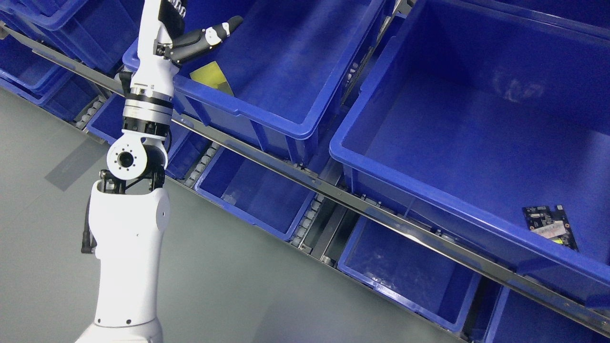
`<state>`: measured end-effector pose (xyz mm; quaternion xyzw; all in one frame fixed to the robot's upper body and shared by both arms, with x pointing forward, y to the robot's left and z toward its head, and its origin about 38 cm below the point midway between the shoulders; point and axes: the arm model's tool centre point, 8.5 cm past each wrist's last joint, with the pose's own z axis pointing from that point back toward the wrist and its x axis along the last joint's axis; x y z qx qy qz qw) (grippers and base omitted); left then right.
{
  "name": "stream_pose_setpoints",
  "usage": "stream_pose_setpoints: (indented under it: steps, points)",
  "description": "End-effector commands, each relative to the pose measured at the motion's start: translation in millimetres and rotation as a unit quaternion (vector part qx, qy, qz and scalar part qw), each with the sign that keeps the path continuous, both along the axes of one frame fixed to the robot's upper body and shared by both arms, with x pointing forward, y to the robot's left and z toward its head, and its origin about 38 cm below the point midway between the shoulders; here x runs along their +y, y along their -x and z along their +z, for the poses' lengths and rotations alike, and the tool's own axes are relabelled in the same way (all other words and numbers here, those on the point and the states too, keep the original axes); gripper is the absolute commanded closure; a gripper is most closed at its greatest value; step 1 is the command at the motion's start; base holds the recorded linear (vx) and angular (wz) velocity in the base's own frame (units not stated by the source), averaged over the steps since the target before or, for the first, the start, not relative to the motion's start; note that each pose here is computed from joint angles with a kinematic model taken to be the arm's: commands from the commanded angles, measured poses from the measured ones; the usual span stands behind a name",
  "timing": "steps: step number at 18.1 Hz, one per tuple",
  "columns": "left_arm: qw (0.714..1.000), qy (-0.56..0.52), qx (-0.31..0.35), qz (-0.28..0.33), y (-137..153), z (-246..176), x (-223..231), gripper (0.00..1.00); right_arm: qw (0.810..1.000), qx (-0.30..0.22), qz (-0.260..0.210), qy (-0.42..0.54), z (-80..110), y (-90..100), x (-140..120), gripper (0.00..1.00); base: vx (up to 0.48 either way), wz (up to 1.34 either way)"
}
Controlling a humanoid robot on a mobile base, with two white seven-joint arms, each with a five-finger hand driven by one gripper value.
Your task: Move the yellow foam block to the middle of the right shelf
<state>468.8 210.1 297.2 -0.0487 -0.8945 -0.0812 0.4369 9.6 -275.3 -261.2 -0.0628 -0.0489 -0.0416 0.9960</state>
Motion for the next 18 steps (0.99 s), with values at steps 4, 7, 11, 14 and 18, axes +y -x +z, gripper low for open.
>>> stream_pose_setpoints:
  steps: [4, 7, 11, 14, 18]
  points:
    - [0.999, 0.018, -0.014, 0.024, 29.5, 0.5, 20.7, 0.00, 1.000, -0.007, 0.003, 0.009, 1.1, -5.1, -11.7, 0.00, 0.000, 0.00]
    - [0.999, 0.020, -0.014, 0.023, 29.5, 0.6, 21.7, 0.00, 1.000, -0.007, 0.002, 0.009, 1.1, -5.0, -11.7, 0.00, 0.000, 0.00]
    - [0.999, 0.021, -0.014, 0.023, 29.5, 0.7, 22.3, 0.00, 1.000, -0.007, 0.002, 0.009, 1.1, -5.0, -11.7, 0.00, 0.000, 0.00]
    - [0.999, 0.022, -0.013, 0.024, 29.3, 0.2, 22.5, 0.00, 1.000, -0.007, 0.003, 0.009, 1.1, -5.1, -11.7, 0.00, 0.000, 0.00]
    - [0.999, 0.022, -0.013, 0.024, 29.3, 0.2, 22.5, 0.00, 1.000, -0.007, 0.002, 0.009, 1.1, -5.0, -11.7, 0.00, 0.000, 0.00]
